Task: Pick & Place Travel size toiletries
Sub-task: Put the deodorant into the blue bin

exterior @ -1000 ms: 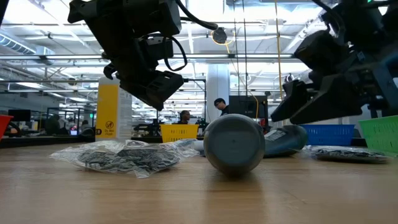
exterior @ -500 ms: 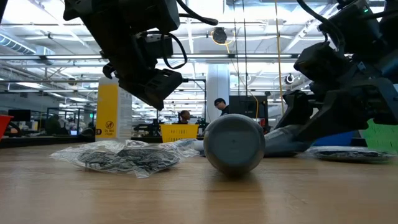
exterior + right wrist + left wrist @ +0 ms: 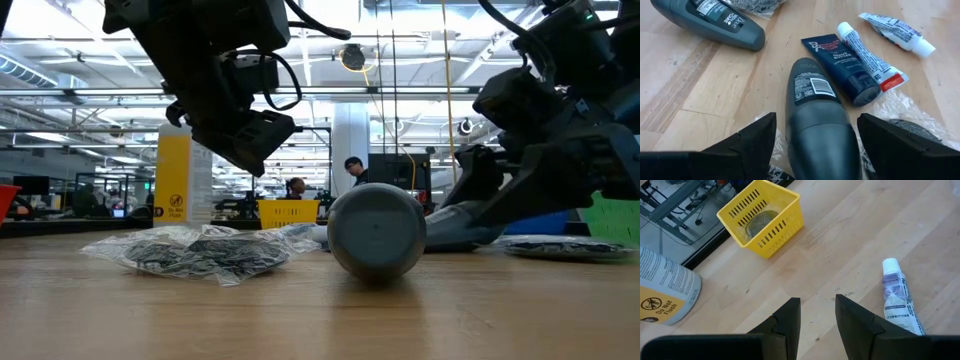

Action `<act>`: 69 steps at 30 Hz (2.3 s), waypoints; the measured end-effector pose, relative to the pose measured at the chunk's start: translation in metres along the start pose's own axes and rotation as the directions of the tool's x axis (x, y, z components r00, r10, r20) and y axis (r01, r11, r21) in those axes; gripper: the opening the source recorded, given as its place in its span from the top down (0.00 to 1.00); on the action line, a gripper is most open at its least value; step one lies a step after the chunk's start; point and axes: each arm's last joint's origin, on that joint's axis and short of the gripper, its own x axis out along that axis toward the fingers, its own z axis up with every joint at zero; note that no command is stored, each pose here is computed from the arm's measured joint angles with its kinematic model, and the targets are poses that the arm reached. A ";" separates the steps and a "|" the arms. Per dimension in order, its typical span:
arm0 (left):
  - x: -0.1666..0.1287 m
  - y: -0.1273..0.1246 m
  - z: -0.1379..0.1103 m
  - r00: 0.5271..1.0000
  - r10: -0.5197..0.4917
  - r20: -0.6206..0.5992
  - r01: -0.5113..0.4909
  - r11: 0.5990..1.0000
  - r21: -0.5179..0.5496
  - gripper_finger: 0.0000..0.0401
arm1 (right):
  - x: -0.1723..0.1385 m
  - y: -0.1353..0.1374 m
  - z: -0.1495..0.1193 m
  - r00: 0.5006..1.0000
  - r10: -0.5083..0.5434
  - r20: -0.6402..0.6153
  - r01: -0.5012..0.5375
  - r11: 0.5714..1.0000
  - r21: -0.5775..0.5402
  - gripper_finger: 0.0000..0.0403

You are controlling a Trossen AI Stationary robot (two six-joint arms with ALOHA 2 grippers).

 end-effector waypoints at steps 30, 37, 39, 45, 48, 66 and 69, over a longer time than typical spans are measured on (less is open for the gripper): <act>0.000 0.000 0.000 1.000 -0.004 0.002 0.004 1.000 -0.004 0.70 | -0.044 -0.010 0.025 0.970 -0.240 -0.027 0.242 0.969 0.060 0.51; 0.000 -0.005 0.004 0.999 -0.036 0.029 0.036 0.999 0.000 0.70 | -0.091 -0.059 0.057 0.772 -0.504 -0.386 0.577 0.811 0.094 0.51; 0.000 -0.006 0.005 0.998 -0.047 0.037 0.047 0.999 0.006 0.70 | -0.105 -0.076 0.063 0.693 -0.529 -0.490 0.637 0.767 0.073 0.51; 0.000 -0.007 0.006 0.998 -0.053 0.041 0.053 0.999 0.009 0.70 | -0.134 -0.122 0.068 0.480 -0.533 -0.697 0.725 0.689 -0.027 0.50; 0.000 -0.007 0.006 0.998 -0.054 0.041 0.053 0.999 0.008 0.70 | -0.135 -0.143 0.057 0.401 -0.515 -0.758 0.726 0.683 -0.080 0.50; -0.002 -0.008 0.005 0.997 -0.061 0.039 0.061 0.998 0.012 0.70 | -0.116 -0.210 0.018 0.411 -0.371 -0.833 0.548 0.830 -0.099 0.50; -0.002 -0.008 0.005 0.997 -0.062 0.039 0.061 0.998 0.012 0.70 | -0.120 -0.212 0.016 0.400 -0.364 -0.841 0.574 0.815 -0.080 0.48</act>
